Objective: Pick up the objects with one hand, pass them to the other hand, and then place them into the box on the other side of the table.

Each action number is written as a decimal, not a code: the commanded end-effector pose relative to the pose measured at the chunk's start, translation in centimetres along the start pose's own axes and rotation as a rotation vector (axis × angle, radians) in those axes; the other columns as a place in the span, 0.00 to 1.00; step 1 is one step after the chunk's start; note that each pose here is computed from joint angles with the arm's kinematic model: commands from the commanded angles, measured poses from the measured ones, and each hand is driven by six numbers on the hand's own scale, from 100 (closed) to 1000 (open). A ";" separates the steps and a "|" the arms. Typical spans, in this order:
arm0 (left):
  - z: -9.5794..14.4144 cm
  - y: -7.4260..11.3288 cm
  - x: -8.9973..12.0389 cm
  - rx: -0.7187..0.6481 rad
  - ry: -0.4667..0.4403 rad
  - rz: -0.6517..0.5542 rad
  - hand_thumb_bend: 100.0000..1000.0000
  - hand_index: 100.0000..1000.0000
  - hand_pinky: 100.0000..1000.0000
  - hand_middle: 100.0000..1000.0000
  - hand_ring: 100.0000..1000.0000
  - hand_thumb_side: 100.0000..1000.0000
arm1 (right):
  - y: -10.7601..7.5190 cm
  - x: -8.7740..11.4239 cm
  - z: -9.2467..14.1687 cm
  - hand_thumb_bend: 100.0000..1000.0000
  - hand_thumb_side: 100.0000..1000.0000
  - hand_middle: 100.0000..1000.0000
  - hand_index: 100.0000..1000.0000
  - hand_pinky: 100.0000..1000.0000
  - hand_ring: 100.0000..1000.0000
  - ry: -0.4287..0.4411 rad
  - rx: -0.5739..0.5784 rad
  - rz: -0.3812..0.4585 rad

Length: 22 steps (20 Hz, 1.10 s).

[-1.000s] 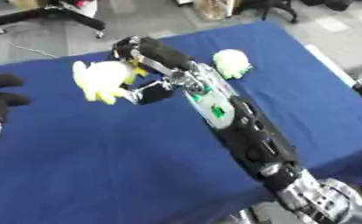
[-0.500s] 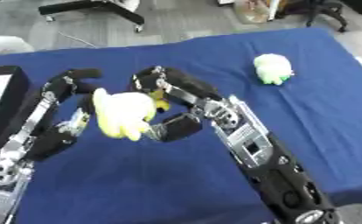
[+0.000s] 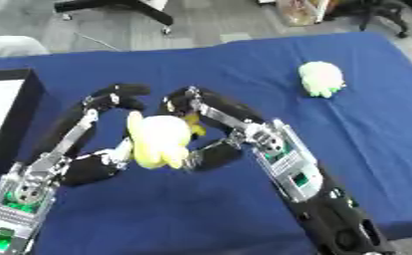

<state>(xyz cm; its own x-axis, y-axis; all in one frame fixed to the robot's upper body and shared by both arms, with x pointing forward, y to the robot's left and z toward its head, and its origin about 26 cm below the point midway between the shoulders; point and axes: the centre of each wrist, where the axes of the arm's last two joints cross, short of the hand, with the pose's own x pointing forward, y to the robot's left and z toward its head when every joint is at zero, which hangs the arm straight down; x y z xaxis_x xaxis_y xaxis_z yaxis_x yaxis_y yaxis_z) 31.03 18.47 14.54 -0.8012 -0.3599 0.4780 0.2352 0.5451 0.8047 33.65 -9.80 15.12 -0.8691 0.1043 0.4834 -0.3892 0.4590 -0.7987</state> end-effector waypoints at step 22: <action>2.3 1.7 0.6 -0.190 0.019 -0.240 0.40 0.93 0.79 0.82 0.75 0.48 | -1.0 0.5 0.5 0.00 0.10 0.20 0.28 0.55 0.15 0.002 -0.024 -0.013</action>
<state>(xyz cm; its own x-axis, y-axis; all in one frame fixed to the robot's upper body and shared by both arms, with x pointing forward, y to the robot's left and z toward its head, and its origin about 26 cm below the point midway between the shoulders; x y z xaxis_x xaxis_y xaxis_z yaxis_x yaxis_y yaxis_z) 29.86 20.57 14.57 -0.8264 -0.4719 0.3072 0.1699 0.3112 0.9350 33.56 -10.36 15.00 -0.8482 0.1081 0.5185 -0.4165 0.4687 -0.7791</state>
